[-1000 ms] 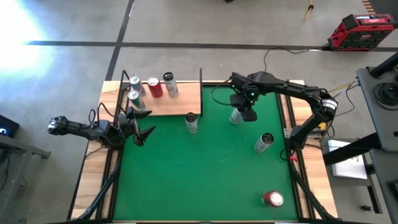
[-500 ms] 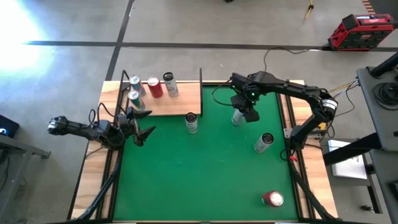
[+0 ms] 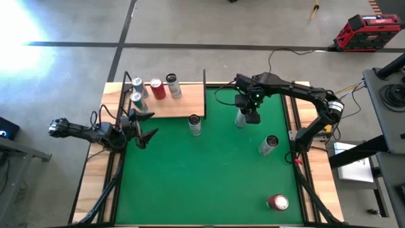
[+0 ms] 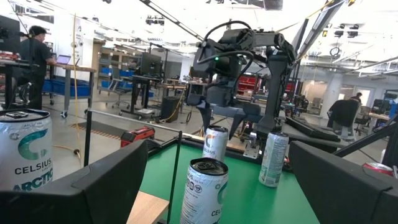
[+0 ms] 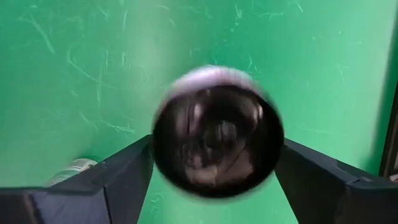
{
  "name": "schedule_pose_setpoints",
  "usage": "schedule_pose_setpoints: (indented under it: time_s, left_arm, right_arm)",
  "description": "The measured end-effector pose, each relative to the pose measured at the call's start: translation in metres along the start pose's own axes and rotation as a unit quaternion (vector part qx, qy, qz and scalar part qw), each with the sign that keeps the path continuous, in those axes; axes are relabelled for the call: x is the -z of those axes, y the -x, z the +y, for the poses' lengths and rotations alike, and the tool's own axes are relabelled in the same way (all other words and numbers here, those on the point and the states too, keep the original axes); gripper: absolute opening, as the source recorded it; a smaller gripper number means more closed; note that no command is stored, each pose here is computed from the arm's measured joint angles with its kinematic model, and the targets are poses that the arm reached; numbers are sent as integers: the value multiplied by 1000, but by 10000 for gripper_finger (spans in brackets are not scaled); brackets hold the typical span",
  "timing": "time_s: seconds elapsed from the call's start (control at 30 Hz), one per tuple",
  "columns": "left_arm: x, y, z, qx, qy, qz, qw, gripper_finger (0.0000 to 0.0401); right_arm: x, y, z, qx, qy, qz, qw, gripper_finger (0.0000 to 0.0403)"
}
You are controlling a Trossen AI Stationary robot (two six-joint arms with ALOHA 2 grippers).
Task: Place canned beverage on shelf
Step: Move the white yellow soda can to the top center of the table
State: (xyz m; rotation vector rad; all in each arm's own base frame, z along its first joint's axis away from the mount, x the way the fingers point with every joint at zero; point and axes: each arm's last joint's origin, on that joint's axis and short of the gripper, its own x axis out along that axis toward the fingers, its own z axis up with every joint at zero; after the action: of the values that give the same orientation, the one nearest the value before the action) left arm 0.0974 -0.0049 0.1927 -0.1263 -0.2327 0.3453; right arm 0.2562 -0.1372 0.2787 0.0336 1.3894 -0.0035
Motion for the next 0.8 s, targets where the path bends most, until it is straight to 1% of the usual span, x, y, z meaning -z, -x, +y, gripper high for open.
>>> schedule_pose_setpoints:
  time_s: [0.1, 0.17, 0.2, 0.27, 0.37, 0.4, 0.47, 0.57, 0.7, 0.8]
  left_arm:
    - [0, 0, 0, 0, 0, 0, 1000, 375]
    - [0, 0, 0, 0, 0, 0, 1000, 375]
    - [0, 0, 0, 0, 0, 0, 1000, 375]
    - [0, 0, 0, 0, 0, 0, 1000, 375]
    - [0, 0, 0, 0, 0, 0, 1000, 375]
    - [0, 0, 0, 0, 0, 0, 1000, 375]
    - [0, 0, 0, 0, 0, 0, 1000, 375]
    - [0, 0, 0, 0, 0, 0, 1000, 375]
    - [0, 0, 0, 0, 0, 0, 1000, 375]
    - [0, 0, 0, 0, 0, 0, 1000, 375]
  right_arm:
    - [-1, 0, -1, 7, -5, -4, 1000, 317]
    - [-2, 0, -2, 17, -29, -6, 999, 319]
    - [-2, 0, -2, 22, -49, -7, 999, 319]
    - [-3, 1, -3, 32, -108, -11, 994, 319]
    - [-3, 2, -3, 34, -201, -12, 979, 320]
    - [-4, 2, -4, 35, -226, -15, 973, 320]
    - [-4, 3, -4, 35, -258, -18, 965, 320]
    - [-5, 3, -2, 32, -277, -17, 960, 320]
    - [-7, 2, 5, 24, -275, -12, 961, 320]
    - [-8, 1, 12, 22, -292, -7, 956, 320]
